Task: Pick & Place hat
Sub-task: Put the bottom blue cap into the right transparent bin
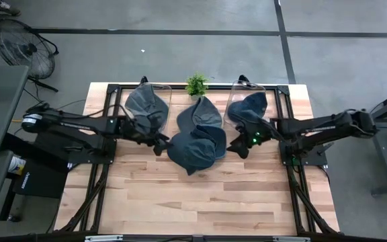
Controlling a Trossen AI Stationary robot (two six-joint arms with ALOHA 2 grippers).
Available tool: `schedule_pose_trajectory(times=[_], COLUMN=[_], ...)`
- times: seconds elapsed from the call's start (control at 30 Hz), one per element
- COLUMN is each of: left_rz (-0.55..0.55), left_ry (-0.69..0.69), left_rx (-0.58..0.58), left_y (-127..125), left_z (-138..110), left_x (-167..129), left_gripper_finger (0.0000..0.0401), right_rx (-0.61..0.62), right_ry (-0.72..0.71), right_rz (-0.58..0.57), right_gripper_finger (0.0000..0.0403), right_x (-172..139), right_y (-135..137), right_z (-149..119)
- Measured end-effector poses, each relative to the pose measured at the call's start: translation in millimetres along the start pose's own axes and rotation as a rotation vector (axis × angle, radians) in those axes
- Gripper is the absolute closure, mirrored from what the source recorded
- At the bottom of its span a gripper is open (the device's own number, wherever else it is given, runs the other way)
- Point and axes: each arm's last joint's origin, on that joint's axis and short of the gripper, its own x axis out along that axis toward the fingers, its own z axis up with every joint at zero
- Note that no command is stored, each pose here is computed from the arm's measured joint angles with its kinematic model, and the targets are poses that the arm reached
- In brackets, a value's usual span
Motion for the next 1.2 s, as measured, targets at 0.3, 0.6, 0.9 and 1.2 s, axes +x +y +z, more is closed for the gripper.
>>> schedule_pose_trajectory(times=[0.3, 0.6, 0.9, 1.2], left_rz=[0.058, 0.078, 0.103, 0.261], left_ry=[-0.074, -0.096, -0.016, 0.066], left_rx=[-0.018, -0.027, -0.109, -0.346], left_y=[-9.5, -8.6, -6.4, 6.0], left_z=[-10.7, -9.9, -17.1, -34.9], left_x=[-1.0, -1.0, 16.4, 50.3], left_gripper_finger=[0.0144, 0.0144, 0.0144, 0.0144], right_rx=[0.18, 0.186, 0.176, 0.169], right_ry=[-0.09, -0.069, -0.081, -0.077], right_rz=[0.114, 0.122, 0.086, 0.084], right_gripper_finger=[0.0178, 0.0178, 0.0178, 0.0178], right_x=[7.3, 12.8, 12.8, 12.8], right_y=[-16.8, -7.4, -3.6, -3.5], right_z=[-31.3, -47.0, -55.7, -56.3])
